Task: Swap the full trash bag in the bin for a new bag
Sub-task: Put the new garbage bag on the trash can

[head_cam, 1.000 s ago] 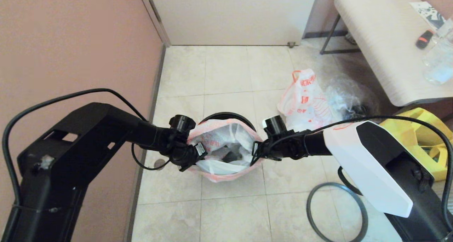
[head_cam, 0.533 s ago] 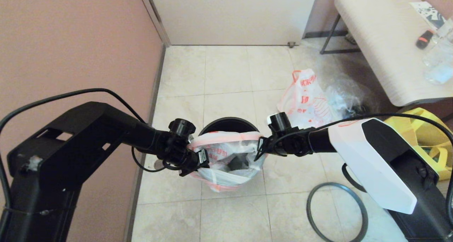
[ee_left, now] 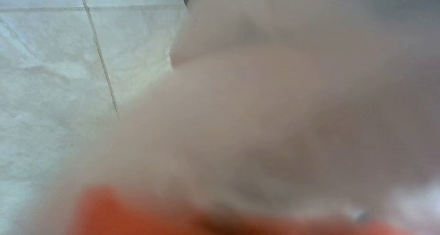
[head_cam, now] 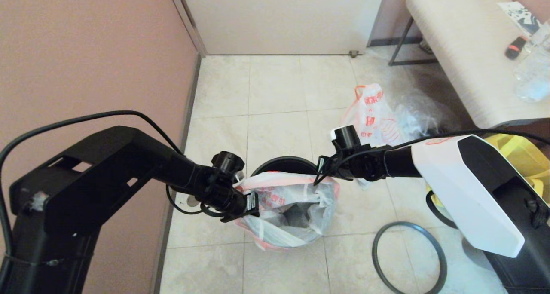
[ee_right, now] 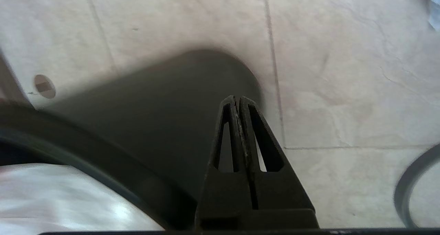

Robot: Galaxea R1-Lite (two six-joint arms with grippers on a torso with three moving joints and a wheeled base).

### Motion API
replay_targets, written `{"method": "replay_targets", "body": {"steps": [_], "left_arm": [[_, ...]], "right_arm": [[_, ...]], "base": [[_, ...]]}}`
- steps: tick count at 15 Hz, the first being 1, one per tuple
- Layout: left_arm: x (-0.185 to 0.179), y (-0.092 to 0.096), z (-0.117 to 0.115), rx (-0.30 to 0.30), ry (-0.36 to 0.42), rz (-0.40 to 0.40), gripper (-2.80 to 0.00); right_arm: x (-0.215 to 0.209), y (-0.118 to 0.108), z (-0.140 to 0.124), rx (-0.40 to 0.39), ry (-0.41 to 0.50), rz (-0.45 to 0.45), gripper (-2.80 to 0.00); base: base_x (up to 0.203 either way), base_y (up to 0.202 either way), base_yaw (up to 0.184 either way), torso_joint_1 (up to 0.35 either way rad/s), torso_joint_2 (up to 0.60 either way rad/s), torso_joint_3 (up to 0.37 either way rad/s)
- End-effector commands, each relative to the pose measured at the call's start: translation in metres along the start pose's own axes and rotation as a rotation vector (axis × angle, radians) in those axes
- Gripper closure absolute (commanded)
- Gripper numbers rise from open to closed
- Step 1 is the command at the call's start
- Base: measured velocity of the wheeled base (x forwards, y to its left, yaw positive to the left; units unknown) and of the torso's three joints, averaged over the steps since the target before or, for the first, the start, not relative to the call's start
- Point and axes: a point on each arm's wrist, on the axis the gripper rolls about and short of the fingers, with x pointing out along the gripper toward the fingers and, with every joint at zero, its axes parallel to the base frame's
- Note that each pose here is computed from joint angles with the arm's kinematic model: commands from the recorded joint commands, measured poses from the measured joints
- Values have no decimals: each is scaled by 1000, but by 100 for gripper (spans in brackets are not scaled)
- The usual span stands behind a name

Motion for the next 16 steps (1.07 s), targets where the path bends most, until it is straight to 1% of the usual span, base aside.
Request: {"method": "replay_targets", "body": {"steps": [1,3,4,6,9,11,13,16], "left_arm": [[-2,-3,-7,38,16,-3,0],[-3,-5,-14,96,43,-20,0],[-5,-5,-17,111,54,-38,0],[-6,-5,-17,120,58,-53,0],[-5,-5,-15,114,52,-52,0],[-4,-5,-15,115,53,-52,0],[-5,-5,-15,113,49,-51,0],[-3,-5,-14,111,46,-52,0]], "right_arm": [[-11,6,8,3,-18,16,0],[-14,12,7,-3,-17,27,0],[-15,15,6,-5,-16,32,0],[-20,22,6,-11,-21,45,0],[-52,31,21,15,-51,53,0],[-77,40,18,25,-10,40,0],[-100,46,10,37,57,23,0],[-112,49,-17,-5,183,-22,0]], "base": [[0,0,0,0,0,0],[0,0,0,0,0,0],[0,0,0,0,0,0],[0,0,0,0,0,0],[0,0,0,0,0,0],[0,0,0,0,0,0],[0,0,0,0,0,0],[0,0,0,0,0,0]]}}
